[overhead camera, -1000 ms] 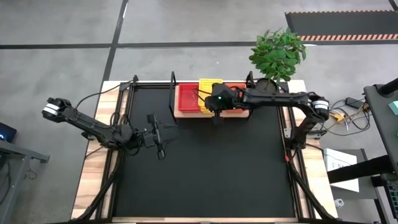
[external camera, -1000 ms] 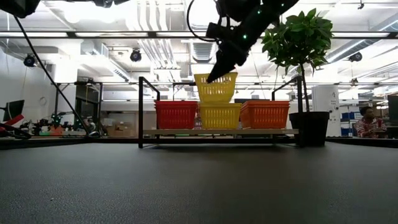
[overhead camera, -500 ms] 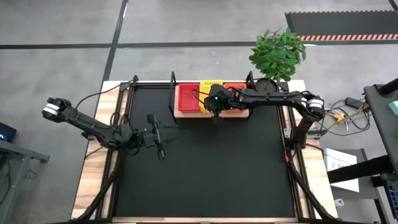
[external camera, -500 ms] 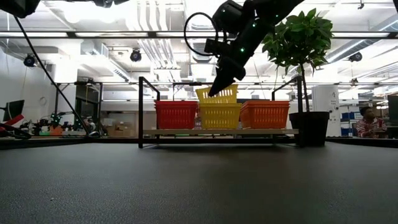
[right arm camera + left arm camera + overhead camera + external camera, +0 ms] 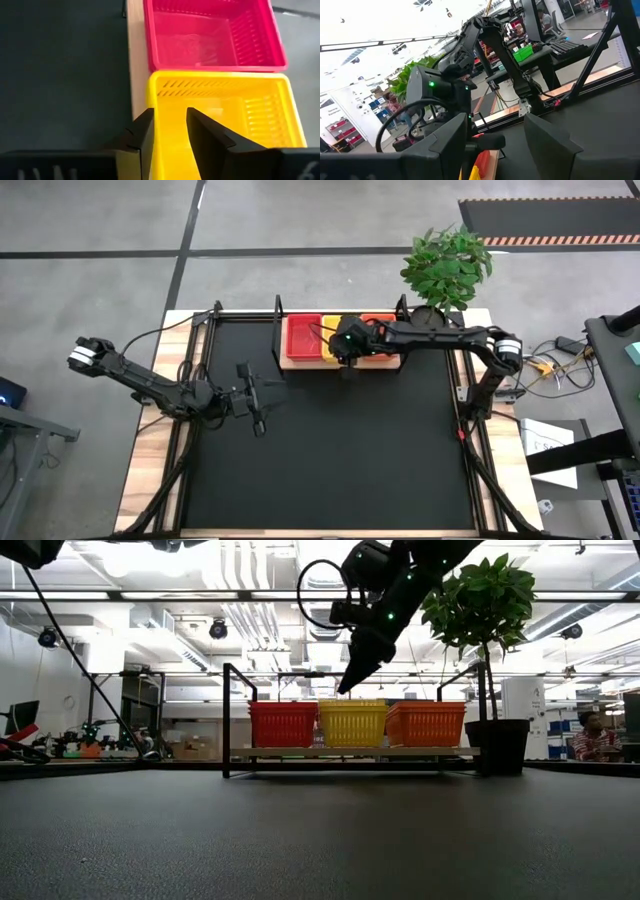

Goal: Stack baskets on shelf by color
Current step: Stack the yellow bin on top of the yellow bin on the shelf, then return to Home Position

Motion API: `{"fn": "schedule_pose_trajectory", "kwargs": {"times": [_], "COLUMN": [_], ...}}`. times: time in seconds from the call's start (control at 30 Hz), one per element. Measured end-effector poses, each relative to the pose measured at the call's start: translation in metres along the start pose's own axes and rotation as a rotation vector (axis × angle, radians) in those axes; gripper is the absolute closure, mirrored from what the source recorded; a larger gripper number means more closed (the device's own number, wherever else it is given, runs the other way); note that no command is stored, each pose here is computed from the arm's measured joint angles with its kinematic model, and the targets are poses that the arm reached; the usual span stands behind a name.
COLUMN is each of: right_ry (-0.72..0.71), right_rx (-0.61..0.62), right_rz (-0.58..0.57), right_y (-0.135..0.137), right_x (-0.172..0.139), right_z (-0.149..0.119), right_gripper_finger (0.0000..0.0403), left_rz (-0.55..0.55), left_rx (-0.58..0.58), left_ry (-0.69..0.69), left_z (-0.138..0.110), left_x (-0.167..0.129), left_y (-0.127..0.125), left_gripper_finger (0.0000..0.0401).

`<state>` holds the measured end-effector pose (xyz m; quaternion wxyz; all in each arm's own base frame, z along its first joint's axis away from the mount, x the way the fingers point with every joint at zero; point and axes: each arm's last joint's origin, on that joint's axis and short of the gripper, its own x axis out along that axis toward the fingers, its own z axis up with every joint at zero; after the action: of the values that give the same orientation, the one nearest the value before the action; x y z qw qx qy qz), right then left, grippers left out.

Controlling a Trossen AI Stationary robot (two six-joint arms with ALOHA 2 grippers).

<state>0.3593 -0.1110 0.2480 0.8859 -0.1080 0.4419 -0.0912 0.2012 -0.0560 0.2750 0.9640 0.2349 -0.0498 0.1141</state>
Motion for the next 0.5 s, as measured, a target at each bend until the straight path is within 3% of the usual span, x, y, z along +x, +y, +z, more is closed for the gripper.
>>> {"fn": "schedule_pose_trajectory", "kwargs": {"times": [0.17,0.3,0.5], "right_ry": [-0.014,-0.068,-0.324], "right_rx": [0.031,0.007,-0.130], "right_rz": [0.035,0.087,0.273], "right_y": [0.003,0.016,0.066], "right_x": [-0.010,-0.021,-0.023], "right_z": [0.004,0.008,0.015], "right_gripper_finger": [0.0294,0.0317,0.0381], "left_rz": [-0.004,-0.040,-0.265], "left_rx": [0.003,-0.006,0.038], "left_ry": [0.006,0.055,0.190], "left_z": [-0.001,-0.006,-0.019], "left_x": [0.000,-0.001,-0.014], "left_y": [0.000,-0.004,-0.007], "left_gripper_finger": [0.0218,0.0219,0.0251]}}
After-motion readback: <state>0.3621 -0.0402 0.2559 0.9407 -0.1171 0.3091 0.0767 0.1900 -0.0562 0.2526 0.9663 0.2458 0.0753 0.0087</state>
